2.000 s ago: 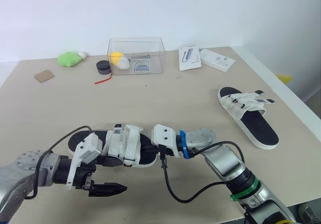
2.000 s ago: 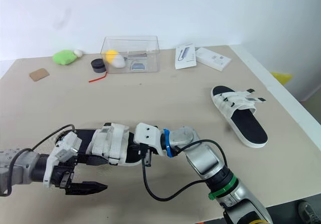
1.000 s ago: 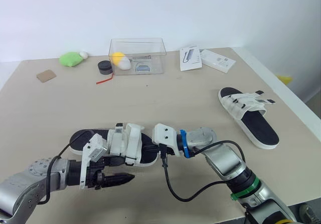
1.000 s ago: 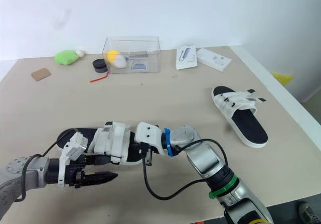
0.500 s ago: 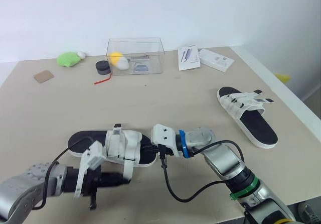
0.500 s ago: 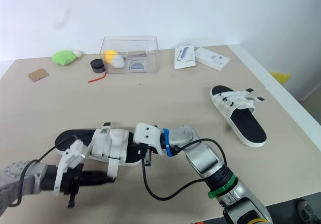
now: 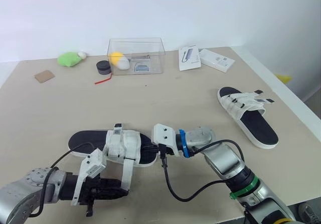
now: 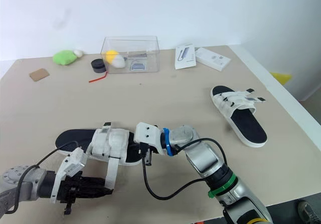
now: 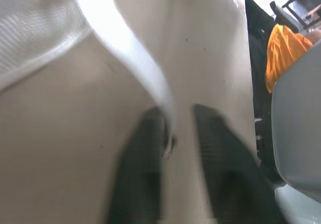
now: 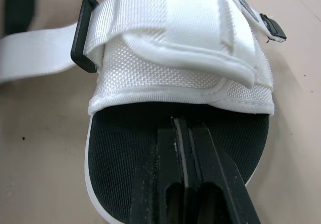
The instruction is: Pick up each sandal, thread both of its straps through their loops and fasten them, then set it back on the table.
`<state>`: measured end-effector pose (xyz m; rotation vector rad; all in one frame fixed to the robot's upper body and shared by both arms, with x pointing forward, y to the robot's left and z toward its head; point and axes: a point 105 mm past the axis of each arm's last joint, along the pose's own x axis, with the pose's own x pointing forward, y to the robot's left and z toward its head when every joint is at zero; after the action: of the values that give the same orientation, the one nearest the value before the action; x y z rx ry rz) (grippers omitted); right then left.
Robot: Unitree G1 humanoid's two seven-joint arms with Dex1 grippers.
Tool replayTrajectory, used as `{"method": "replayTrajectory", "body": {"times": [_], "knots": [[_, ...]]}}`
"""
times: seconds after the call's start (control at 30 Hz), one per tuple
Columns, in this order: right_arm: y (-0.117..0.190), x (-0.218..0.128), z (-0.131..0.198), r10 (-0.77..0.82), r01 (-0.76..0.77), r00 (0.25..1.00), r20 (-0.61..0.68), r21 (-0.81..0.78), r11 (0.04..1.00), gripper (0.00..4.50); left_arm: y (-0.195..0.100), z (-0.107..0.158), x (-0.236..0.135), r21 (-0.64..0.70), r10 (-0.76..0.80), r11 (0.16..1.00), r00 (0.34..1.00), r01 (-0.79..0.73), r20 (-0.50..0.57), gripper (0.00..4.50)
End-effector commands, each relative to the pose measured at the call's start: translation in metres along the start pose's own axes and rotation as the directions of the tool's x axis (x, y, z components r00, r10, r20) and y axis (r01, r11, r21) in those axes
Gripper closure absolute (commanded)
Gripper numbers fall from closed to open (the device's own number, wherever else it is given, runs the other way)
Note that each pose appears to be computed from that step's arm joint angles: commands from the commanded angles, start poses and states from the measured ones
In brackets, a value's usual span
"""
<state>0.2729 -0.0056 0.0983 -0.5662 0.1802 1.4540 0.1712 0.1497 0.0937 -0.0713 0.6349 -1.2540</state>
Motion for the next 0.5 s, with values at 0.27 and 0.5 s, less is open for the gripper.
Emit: {"method": "replayTrajectory", "body": {"times": [0.27,0.5], "knots": [[0.019,0.007,-0.029,0.089,-0.083,0.992,-0.092,0.071,0.994,4.50,0.009,-0.013,-0.048,0.283,0.239,0.930,0.971,-0.233,0.013,0.05],[0.018,0.007,-0.029,0.094,-0.088,0.991,-0.092,0.065,0.994,4.50,0.022,-0.002,-0.053,0.888,0.316,0.400,0.944,-0.226,0.097,0.05]]}}
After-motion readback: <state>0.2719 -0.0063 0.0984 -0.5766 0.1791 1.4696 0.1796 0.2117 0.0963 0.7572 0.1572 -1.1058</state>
